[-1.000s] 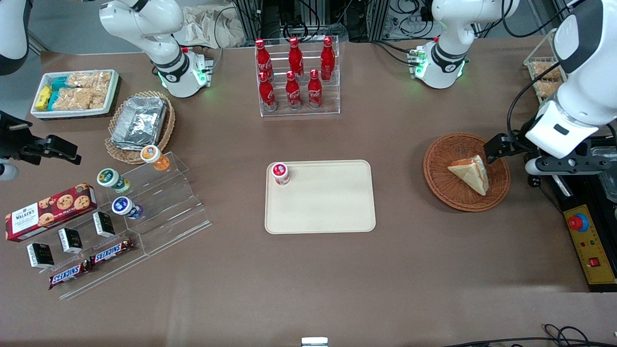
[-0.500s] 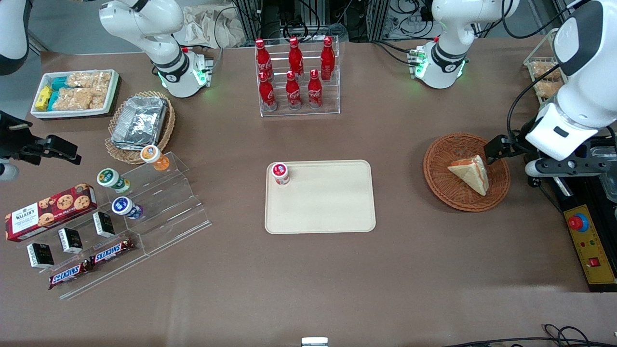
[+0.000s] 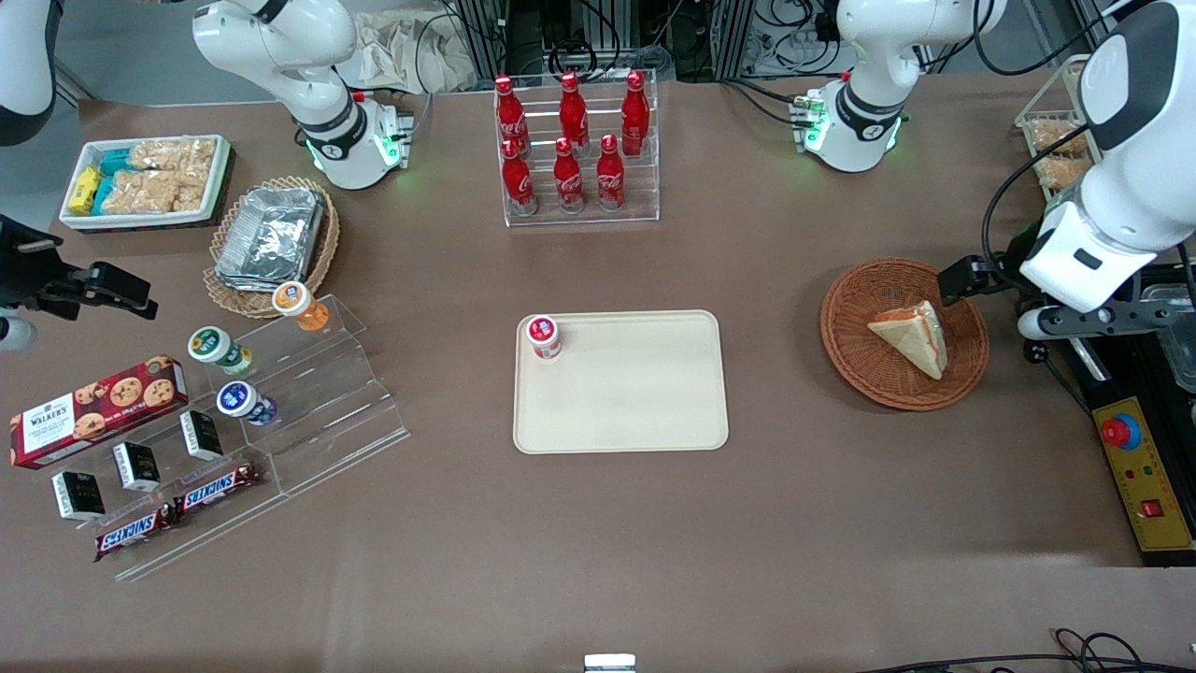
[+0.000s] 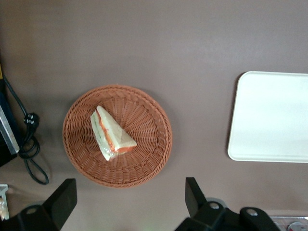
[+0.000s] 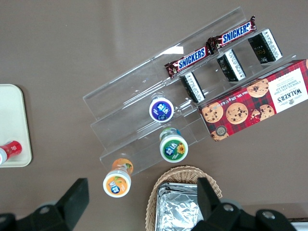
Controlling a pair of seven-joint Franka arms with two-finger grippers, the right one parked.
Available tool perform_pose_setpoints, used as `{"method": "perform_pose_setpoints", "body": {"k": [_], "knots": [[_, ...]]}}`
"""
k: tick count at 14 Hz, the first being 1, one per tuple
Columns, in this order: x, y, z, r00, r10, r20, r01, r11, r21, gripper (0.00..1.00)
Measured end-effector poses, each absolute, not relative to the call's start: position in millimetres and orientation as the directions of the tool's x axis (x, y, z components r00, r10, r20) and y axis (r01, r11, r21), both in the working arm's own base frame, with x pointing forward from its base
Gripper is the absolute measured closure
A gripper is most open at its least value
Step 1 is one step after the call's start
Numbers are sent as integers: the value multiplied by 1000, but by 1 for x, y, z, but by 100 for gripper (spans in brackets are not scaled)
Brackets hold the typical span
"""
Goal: Place sandwich from basket to tray
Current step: 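Move the left gripper above the sandwich in the wicker basket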
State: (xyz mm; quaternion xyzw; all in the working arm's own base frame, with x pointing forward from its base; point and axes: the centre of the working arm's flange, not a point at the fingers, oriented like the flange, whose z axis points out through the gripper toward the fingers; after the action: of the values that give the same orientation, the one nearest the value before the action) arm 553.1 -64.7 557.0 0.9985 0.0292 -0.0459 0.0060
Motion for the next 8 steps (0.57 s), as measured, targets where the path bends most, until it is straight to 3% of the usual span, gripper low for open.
{"method": "perform_pose_setpoints", "body": {"k": [3,8], "knots": [[536,-65,544,991,61,-123,61,-998,-2,0],[494,-60,505,992,88,-88,86,-996,-17,0]]}}
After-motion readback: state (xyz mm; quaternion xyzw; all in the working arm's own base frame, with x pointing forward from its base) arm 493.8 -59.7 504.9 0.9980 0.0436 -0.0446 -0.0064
